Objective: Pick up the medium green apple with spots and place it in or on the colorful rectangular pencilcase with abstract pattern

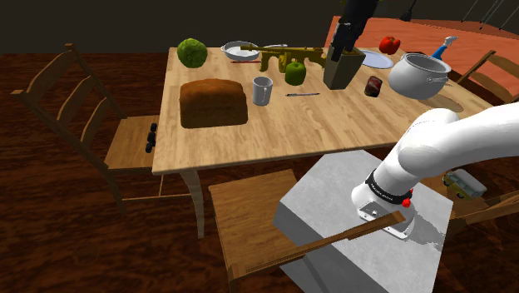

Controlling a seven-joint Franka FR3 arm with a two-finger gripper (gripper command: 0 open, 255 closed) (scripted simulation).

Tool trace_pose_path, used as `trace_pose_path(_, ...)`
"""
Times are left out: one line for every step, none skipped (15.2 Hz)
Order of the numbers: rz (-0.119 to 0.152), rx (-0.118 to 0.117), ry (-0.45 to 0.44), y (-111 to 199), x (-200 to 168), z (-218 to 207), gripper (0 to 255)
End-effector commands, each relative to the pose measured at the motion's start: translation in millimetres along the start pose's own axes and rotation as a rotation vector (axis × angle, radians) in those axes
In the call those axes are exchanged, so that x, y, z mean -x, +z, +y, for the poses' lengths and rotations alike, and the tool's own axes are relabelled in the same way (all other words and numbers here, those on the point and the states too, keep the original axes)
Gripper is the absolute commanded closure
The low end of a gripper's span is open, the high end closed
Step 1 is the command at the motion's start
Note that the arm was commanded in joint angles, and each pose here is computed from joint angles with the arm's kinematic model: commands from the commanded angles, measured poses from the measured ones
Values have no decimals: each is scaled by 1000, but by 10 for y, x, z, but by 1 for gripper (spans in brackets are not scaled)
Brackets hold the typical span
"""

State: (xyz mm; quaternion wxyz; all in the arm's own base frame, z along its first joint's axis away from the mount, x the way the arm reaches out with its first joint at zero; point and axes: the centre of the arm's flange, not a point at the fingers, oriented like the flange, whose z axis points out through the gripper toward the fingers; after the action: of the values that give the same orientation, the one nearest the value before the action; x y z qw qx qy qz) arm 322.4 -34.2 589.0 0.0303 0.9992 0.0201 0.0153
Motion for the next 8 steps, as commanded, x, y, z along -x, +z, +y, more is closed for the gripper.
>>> trace_pose_path(0,0,0,0,0,0,0)
trace_pose_path(-5,-5,32,42,-128,42,0)
trace_pose_path(-10,-10,64,85,-255,89,0)
trace_pose_path(-15,-15,95,128,-380,139,0)
trace_pose_path(-21,-21,127,173,-503,192,0)
trace_pose_path(-26,-26,159,219,-624,250,0)
trace_pose_path(-31,-31,191,265,-743,311,0)
trace_pose_path(-36,-36,222,312,-859,375,0)
